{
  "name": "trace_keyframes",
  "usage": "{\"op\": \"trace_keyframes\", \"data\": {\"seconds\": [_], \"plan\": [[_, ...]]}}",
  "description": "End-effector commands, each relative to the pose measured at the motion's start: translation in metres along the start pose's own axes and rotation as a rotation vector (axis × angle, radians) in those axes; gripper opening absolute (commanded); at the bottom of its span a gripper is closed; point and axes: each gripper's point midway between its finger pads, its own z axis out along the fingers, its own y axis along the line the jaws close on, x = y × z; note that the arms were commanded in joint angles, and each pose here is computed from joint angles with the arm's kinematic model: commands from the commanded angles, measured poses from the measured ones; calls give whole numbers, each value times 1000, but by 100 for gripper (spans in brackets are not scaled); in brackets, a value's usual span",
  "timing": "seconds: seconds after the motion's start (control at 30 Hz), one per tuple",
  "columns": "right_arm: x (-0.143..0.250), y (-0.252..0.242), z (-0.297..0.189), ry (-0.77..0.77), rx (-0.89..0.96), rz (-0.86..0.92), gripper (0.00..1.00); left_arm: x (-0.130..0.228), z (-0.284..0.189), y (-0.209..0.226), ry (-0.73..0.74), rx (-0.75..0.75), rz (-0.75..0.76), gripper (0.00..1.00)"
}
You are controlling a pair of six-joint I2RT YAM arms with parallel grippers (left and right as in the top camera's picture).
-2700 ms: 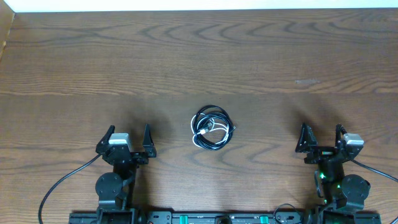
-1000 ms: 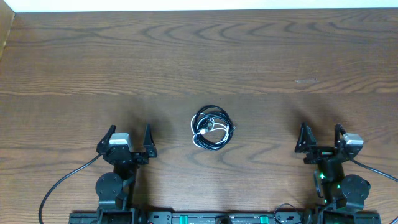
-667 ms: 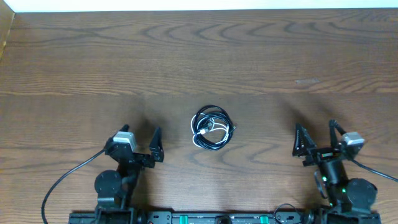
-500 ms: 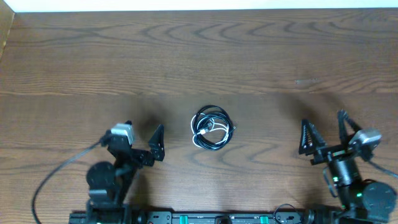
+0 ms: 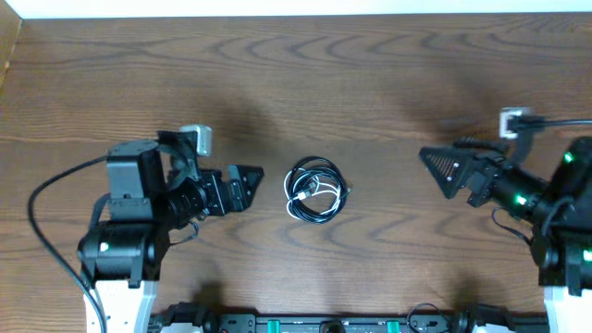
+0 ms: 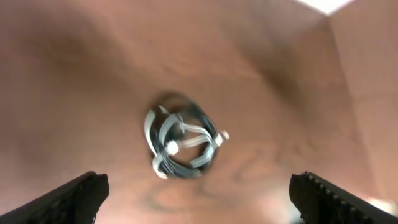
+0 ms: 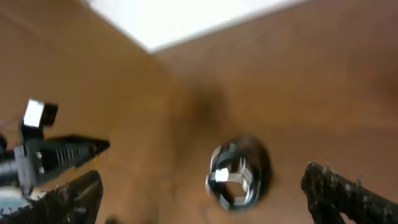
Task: Untangle cables
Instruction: 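Move both grippers inward toward the coiled black and white cables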
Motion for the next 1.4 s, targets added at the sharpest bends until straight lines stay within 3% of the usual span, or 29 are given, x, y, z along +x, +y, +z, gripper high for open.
{"op": "trace_keyframes", "data": {"seconds": [0.0,0.03,0.13,0.27,0.4,0.53,0.77,0.87,1.03,1.27,1.37], "plan": [[22,-4,11,118,-15,-76,99,10,0,-33,84,204,5,98],[30,-15,15,153,40,-68,99,14,0,-41,109,258,16,99],[52,-41,25,253,192,-55,99,33,4,-41,195,261,22,89],[71,-56,39,354,314,-134,99,63,21,4,316,-48,77,88],[80,-70,48,403,481,-270,99,65,31,48,338,-381,176,89],[78,-76,49,384,612,-357,99,54,50,53,316,-461,242,88],[65,-24,80,287,339,-389,96,47,106,58,326,-453,209,86],[58,-32,82,265,387,-398,88,57,123,66,377,-470,174,80],[77,-51,89,364,430,-370,92,84,144,59,494,-393,162,73],[97,-70,104,466,458,-337,95,117,163,44,593,-374,251,72],[104,-71,106,496,447,-323,88,122,171,39,594,-370,289,72]]}}
